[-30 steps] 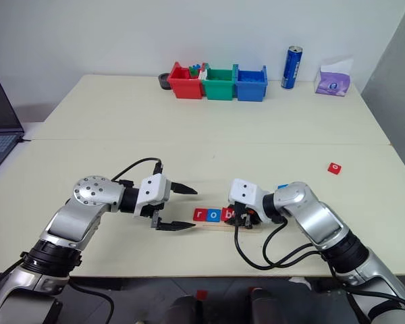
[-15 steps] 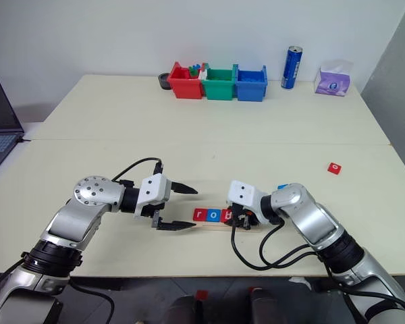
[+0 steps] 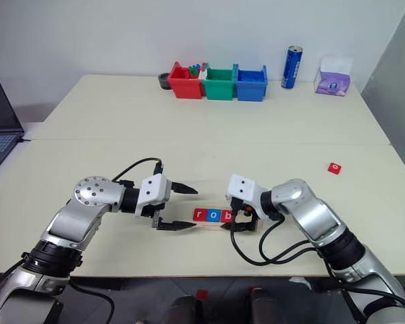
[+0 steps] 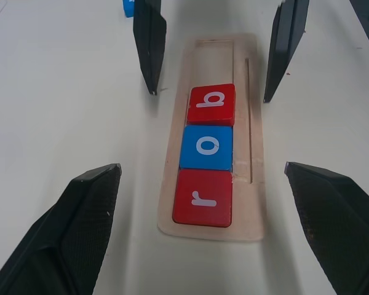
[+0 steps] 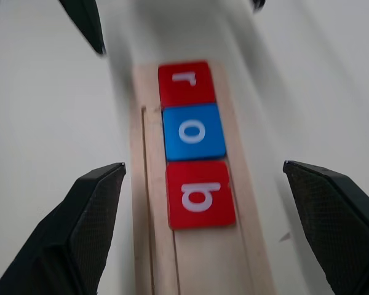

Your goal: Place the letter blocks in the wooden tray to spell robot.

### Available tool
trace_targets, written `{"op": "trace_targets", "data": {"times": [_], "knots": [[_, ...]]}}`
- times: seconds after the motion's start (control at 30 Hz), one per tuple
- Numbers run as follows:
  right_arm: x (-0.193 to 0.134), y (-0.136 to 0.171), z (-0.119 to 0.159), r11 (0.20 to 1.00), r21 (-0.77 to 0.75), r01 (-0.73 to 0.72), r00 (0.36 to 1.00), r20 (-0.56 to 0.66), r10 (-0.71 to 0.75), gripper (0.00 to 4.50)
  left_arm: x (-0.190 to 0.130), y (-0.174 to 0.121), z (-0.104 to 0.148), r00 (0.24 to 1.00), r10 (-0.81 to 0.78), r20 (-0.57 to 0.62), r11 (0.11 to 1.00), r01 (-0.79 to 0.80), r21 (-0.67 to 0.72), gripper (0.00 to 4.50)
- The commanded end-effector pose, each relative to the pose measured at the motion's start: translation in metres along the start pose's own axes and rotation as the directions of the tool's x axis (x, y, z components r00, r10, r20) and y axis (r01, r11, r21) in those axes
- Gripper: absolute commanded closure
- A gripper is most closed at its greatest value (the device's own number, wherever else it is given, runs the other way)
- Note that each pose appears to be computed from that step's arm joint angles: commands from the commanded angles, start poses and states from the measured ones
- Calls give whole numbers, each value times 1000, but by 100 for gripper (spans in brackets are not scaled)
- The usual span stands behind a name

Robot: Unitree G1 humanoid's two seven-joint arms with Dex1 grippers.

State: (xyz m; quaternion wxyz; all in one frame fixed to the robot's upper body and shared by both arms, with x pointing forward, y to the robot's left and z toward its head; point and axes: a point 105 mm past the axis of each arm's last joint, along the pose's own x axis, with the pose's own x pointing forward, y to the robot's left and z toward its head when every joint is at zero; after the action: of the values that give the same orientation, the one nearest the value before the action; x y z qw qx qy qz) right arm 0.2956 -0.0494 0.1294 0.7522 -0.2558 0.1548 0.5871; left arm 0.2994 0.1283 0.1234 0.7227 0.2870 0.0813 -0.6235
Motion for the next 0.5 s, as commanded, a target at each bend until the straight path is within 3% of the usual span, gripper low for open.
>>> {"op": "trace_targets", "data": {"times": [0.03,0.13,0.43,0.47,0.5], "knots": [[-13,0,11,998,-16,53,997,55,-52,22,-1,1,6,1000,14,14,999,-15,31,0],[-18,9,3,998,-8,60,997,48,-59,94,-1,1,6,1000,15,15,999,-15,30,0],[-7,34,-11,999,-51,10,1000,14,-9,418,0,3,4,1000,13,15,999,-14,30,0],[-6,35,-12,999,-49,5,1000,11,-4,448,0,3,4,1000,12,15,1000,-12,29,0],[-4,36,-14,999,-44,7,1000,3,-7,448,0,3,4,1000,11,15,1000,-12,29,0]]}}
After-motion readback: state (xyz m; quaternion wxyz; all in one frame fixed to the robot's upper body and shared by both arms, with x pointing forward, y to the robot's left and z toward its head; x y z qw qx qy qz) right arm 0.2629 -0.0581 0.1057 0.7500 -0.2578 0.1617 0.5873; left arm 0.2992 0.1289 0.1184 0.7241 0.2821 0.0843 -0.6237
